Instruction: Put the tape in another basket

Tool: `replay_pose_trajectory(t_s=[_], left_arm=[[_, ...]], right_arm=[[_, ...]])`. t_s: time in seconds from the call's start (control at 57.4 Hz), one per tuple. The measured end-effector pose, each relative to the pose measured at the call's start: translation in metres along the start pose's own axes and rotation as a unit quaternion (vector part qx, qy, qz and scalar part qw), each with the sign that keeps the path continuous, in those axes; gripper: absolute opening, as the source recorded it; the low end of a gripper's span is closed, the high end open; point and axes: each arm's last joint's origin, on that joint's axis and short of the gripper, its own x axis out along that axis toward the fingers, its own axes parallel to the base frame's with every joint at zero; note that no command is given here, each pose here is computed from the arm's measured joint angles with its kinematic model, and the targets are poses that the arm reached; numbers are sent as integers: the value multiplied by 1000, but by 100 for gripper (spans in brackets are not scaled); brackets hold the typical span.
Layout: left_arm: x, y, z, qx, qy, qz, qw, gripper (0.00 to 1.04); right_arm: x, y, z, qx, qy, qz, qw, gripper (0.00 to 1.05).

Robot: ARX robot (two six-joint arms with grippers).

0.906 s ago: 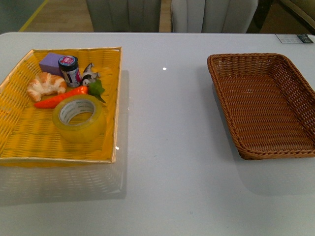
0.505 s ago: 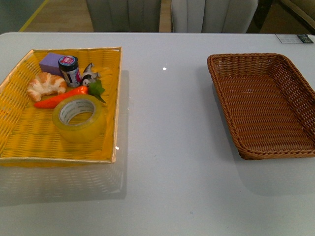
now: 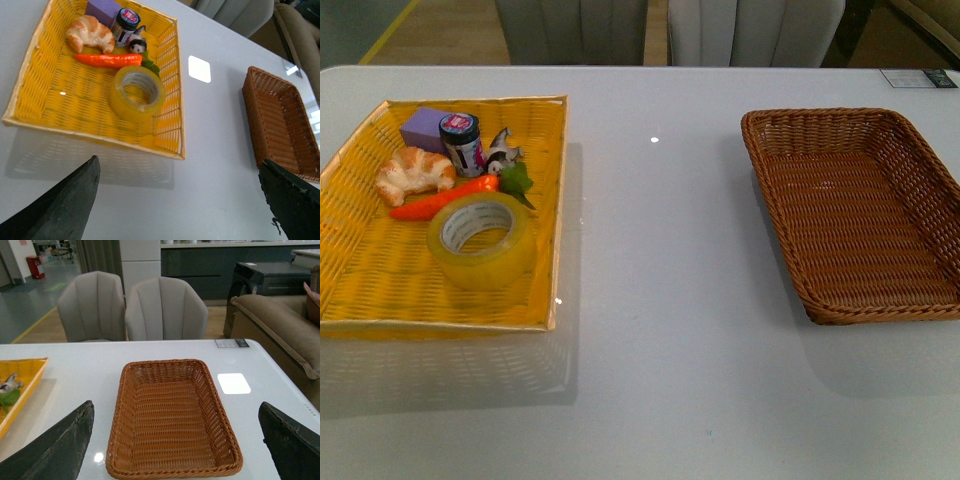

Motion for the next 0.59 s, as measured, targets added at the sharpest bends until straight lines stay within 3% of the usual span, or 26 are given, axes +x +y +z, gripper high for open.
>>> replay_pose_trajectory(t_s=[0.174,0.296,0.592], left_arm=[[51,-2,34,31,-23,9,999,96],[100,5,43,58,-6,25,998,96],[206,42,13,52,99,85,990,96]], right_arm=[[0,0,0,0,0,0,1000,96],[0,0,0,0,0,0,1000,96],[0,0,0,0,0,0,1000,96]])
